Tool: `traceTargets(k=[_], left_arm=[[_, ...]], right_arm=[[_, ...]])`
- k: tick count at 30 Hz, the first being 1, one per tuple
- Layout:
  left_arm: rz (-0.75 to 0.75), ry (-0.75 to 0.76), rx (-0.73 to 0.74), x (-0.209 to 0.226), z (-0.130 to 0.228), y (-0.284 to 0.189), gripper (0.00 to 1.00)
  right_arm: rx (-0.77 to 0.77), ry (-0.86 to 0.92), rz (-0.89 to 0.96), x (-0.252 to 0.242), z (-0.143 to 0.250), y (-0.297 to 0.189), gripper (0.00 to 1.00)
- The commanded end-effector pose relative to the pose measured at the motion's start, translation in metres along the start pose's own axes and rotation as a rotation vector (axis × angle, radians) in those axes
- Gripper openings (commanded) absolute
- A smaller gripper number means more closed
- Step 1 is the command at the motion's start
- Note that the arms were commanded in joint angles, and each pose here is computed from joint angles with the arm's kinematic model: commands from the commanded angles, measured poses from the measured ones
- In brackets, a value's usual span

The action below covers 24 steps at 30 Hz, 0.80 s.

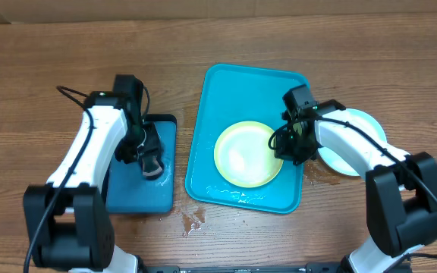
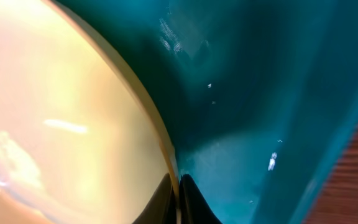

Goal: Clean dirty plates on tray and stack at the side
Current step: 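Lift the yellow plate with the right gripper and tilt it over the water tray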

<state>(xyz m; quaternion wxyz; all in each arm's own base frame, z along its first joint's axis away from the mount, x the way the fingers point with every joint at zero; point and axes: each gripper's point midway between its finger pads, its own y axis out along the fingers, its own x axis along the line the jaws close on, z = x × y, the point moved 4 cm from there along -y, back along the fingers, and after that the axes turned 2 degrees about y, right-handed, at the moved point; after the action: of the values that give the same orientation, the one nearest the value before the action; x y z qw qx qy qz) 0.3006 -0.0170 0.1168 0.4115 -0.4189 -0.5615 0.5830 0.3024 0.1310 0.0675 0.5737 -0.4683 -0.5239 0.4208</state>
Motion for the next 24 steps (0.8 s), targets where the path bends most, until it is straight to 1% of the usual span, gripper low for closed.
traceTargets(k=[1, 3, 4, 5, 9, 14, 17, 19, 24], left_arm=[[0.097, 0.031, -0.133, -0.006, -0.008, -0.052, 0.52], [0.114, 0.031, -0.186, -0.004, -0.006, -0.077, 0.63], [0.122, 0.029, -0.213, -0.003, -0.005, -0.09, 0.84], [0.132, 0.026, -0.244, -0.001, -0.004, -0.104, 1.0], [0.175, 0.009, -0.39, 0.008, 0.005, -0.169, 1.0], [0.224, 0.013, -0.554, 0.015, 0.031, -0.236, 1.0], [0.245, 0.017, -0.622, 0.02, 0.049, -0.26, 1.0], [0.253, 0.019, -0.655, 0.022, 0.057, -0.268, 1.0], [0.255, 0.03, -0.697, 0.027, 0.072, -0.278, 1.0]], right_arm=[[-0.211, -0.091, 0.009, 0.024, -0.024, -0.06, 0.04], [-0.279, -0.173, 0.032, 0.042, -0.027, -0.083, 0.04], [-0.303, -0.217, 0.033, 0.052, -0.027, -0.091, 0.04], [-0.327, -0.255, 0.038, 0.063, -0.027, -0.099, 0.04], [-0.439, -0.376, 0.025, 0.111, -0.021, -0.115, 0.04], [-0.554, -0.535, -0.07, 0.184, 0.002, -0.109, 0.04], [-0.644, -0.591, -0.044, 0.216, 0.012, -0.098, 0.04], [-0.694, -0.608, -0.017, 0.228, 0.017, -0.093, 0.04], [-0.856, -0.612, 0.09, 0.243, 0.03, -0.104, 0.04]])
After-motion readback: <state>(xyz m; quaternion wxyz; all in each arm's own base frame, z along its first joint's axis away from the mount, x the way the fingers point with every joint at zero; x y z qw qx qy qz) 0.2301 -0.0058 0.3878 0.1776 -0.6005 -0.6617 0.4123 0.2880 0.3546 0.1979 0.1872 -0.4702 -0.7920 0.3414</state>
